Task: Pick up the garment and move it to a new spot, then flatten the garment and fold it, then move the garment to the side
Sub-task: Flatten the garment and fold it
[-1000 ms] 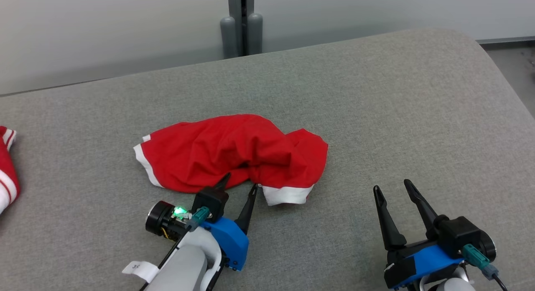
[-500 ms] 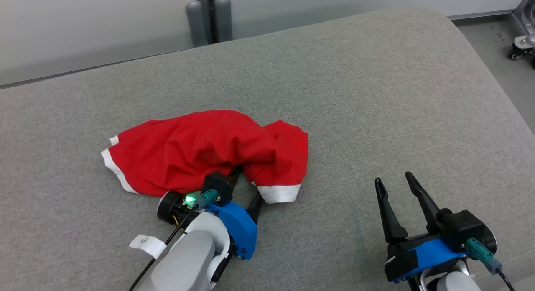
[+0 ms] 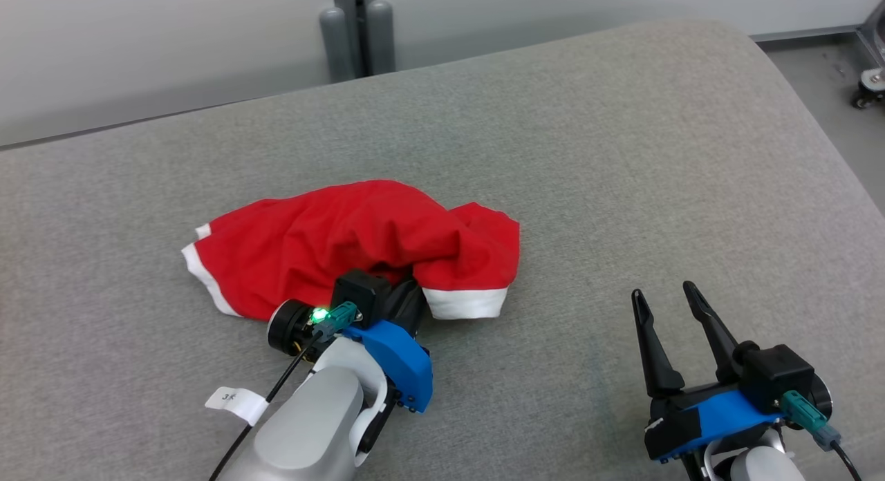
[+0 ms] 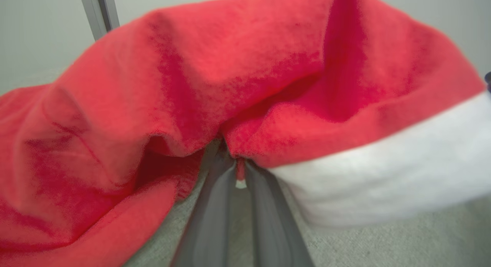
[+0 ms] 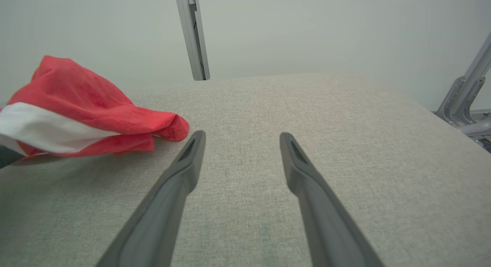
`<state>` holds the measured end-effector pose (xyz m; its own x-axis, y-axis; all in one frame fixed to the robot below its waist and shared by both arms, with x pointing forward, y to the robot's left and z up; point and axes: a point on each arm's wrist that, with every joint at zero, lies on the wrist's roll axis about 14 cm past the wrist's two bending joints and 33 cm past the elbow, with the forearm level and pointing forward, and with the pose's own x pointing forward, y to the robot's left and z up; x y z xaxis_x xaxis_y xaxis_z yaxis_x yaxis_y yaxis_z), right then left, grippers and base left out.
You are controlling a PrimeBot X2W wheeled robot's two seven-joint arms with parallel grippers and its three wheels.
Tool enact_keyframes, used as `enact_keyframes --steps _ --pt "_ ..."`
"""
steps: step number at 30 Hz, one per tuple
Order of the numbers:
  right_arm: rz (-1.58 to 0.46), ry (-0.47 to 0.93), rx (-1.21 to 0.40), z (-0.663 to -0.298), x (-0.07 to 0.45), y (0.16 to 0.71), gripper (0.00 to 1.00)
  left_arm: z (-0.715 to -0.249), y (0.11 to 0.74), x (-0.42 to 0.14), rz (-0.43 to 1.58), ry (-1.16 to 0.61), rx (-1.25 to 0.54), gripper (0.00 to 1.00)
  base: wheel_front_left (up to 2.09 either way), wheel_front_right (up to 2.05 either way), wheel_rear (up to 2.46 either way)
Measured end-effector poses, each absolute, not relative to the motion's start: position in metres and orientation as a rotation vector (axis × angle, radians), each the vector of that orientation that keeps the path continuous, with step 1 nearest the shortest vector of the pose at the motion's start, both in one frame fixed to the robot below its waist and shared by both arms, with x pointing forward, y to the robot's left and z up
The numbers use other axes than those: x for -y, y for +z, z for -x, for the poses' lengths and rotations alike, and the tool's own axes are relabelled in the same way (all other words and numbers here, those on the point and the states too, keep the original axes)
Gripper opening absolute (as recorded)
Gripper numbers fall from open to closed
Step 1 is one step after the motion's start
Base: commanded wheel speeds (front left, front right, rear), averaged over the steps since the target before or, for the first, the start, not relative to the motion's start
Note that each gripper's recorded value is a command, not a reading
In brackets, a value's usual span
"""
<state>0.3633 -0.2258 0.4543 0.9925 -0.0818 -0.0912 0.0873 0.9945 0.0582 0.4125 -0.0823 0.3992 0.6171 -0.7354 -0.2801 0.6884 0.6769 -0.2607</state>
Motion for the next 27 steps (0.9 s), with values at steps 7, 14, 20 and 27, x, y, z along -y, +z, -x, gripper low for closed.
enact_keyframes --steps 7,14,20,27 --pt "-0.073 -0.049 -0.065 -0.369 0.214 0.460 1.00 -0.419 0.423 0.059 0.081 -0.799 -0.282 0.00 0.00 0.00 0.00" --pt "-0.084 -0.010 -0.048 -0.369 0.201 0.466 1.00 -0.419 0.436 -0.002 -0.069 -0.733 -0.218 0.00 0.00 0.00 0.00" --pt "-0.089 0.002 -0.045 -0.365 0.197 0.466 1.00 -0.416 0.453 -0.061 -0.243 -0.643 -0.224 0.00 0.00 0.00 0.00" --pt "-0.090 0.015 -0.044 -0.366 0.192 0.466 1.00 -0.400 0.437 -0.120 -0.304 -0.457 -0.367 0.00 0.00 0.00 0.00"
